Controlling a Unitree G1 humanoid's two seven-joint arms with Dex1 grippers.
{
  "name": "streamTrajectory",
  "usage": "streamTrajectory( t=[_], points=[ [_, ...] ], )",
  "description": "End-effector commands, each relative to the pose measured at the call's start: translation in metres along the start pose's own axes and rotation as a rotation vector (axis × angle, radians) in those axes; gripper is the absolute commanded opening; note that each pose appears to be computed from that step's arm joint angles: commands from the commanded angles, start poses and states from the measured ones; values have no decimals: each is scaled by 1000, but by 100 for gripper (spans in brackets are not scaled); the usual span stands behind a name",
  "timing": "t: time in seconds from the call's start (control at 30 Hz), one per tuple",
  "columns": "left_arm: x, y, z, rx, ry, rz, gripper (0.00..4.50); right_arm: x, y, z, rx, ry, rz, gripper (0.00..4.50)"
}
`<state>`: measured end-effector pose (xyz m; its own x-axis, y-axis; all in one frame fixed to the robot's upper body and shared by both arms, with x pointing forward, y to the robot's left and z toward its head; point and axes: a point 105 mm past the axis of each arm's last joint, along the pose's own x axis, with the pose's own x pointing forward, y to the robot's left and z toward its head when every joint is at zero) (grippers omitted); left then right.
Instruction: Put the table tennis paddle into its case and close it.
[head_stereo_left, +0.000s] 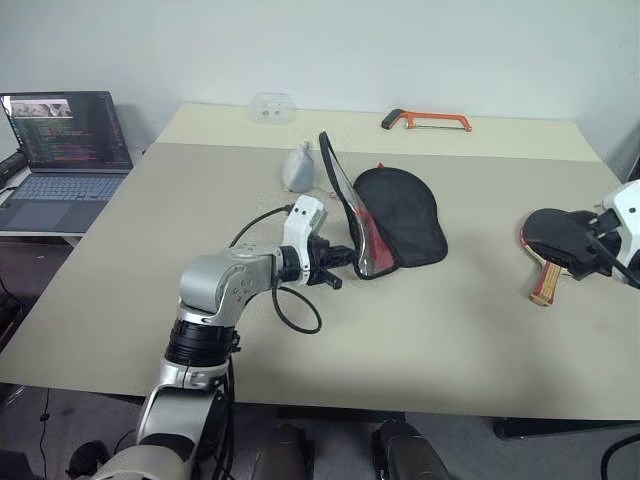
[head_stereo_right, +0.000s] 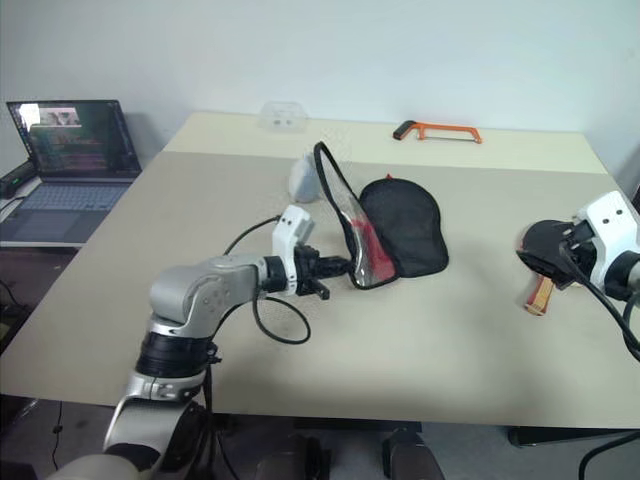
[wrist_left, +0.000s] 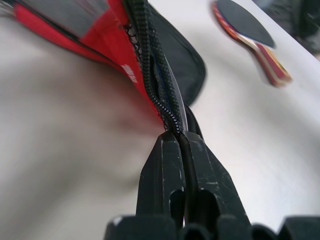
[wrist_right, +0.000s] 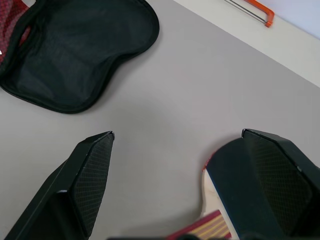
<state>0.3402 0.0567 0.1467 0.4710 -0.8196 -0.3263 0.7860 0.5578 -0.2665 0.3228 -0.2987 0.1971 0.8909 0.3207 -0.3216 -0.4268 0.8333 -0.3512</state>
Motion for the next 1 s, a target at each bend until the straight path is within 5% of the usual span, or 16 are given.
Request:
streamTrajectory(
  t=[0.03, 0.23, 0.53, 0.8, 1.0],
  points=[
    [3, -20, 11, 55, -24, -119, 2, -4, -5, 13, -32, -34, -11, 450],
    [3, -17, 6, 71, 0, -119, 2, -5, -6, 13, -33, -32, -11, 450],
    [-27, 54, 25, 46, -78, 218, 2, -3, -3, 9, -26, -27, -4, 450],
    [-47, 82, 35, 36, -120, 352, 2, 4, -2, 12, -28, -32, 12, 450],
    [-52, 53, 23, 41, -81, 142, 2, 11, -1, 15, -33, -36, 31, 450]
  ],
)
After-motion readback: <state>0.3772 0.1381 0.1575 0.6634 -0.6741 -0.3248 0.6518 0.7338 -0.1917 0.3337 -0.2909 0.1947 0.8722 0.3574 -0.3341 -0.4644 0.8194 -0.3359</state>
